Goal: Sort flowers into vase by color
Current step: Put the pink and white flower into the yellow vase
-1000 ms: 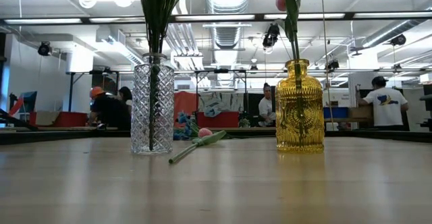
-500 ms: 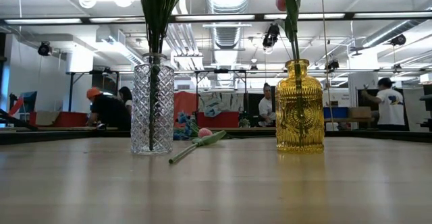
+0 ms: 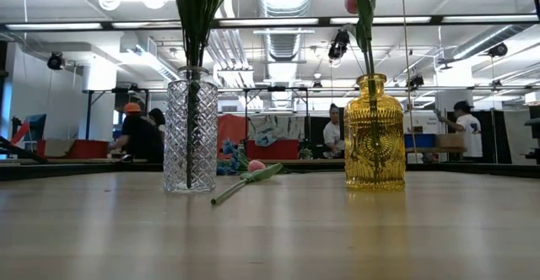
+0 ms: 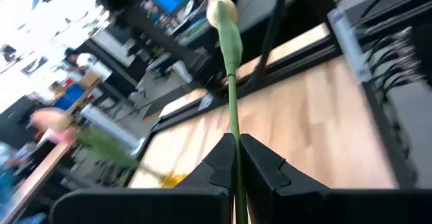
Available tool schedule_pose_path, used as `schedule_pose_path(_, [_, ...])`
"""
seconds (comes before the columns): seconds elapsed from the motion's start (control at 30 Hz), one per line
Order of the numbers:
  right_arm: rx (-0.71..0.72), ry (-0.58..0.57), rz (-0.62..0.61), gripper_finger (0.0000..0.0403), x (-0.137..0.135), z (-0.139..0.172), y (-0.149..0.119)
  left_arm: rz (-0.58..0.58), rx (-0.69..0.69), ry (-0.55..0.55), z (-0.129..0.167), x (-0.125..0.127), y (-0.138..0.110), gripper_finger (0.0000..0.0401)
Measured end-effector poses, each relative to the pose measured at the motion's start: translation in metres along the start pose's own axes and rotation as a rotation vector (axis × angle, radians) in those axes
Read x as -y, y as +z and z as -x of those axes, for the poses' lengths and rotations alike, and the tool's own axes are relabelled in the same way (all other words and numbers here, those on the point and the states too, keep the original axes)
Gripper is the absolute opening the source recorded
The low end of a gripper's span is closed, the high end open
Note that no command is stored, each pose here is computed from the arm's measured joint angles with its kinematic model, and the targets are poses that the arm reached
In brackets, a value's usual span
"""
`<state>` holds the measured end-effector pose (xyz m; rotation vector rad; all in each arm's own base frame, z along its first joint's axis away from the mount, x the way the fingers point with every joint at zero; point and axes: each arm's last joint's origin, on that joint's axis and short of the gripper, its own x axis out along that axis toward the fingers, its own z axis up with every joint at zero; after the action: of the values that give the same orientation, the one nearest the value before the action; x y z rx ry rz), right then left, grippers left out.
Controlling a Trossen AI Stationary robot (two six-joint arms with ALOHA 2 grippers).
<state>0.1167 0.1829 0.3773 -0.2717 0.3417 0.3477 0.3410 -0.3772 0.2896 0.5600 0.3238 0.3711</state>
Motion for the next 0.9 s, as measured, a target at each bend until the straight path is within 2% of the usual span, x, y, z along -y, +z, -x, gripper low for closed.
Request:
schedule_pose_path(0.17, [0.064, 0.000, -0.013, 0.0178, 0.006, 0.007, -0.001, 0.019, -0.054, 0.038, 0.013, -0.035, -0.017, 0.0000])
schedule_pose_path(0.27, [0.078, -0.037, -0.007, 0.0178, 0.010, 0.007, -0.002, 0.037, -0.046, 0.017, 0.027, -0.056, -0.025, 0.0000])
schedule_pose_path(0.33, [0.081, -0.070, -0.010, 0.0178, 0.013, 0.007, -0.001, 0.065, -0.040, -0.098, 0.033, -0.066, -0.028, 0.0000])
schedule_pose_path(0.4, [0.080, -0.106, -0.012, 0.0178, 0.016, 0.006, -0.001, 0.087, 0.010, -0.280, 0.038, -0.074, -0.027, 0.0000])
schedule_pose_path(0.47, [0.077, -0.139, -0.009, 0.0178, 0.019, 0.004, -0.001, 0.062, 0.127, -0.479, 0.042, -0.081, -0.026, 0.0000])
schedule_pose_path(0.53, [0.074, -0.156, -0.011, 0.0178, 0.021, 0.003, -0.001, 0.006, 0.270, -0.558, 0.046, -0.091, -0.029, 0.0000])
schedule_pose_path(0.63, [0.064, -0.159, 0.007, 0.0178, 0.022, 0.002, -0.002, 0.015, 0.458, -0.506, 0.048, -0.117, -0.039, 0.0000])
schedule_pose_path(0.7, [0.057, -0.148, 0.031, 0.0178, 0.021, 0.000, -0.005, 0.093, 0.636, -0.477, 0.041, -0.135, -0.049, 0.0000])
schedule_pose_path(0.8, [0.045, -0.125, 0.051, 0.0178, 0.017, -0.006, -0.014, 0.200, 0.895, -0.472, 0.023, -0.148, -0.074, 0.0000])
schedule_pose_path(0.9, [0.053, -0.124, 0.045, 0.0178, 0.011, -0.014, -0.022, 0.294, 1.004, -0.407, 0.013, -0.152, -0.094, 0.0000])
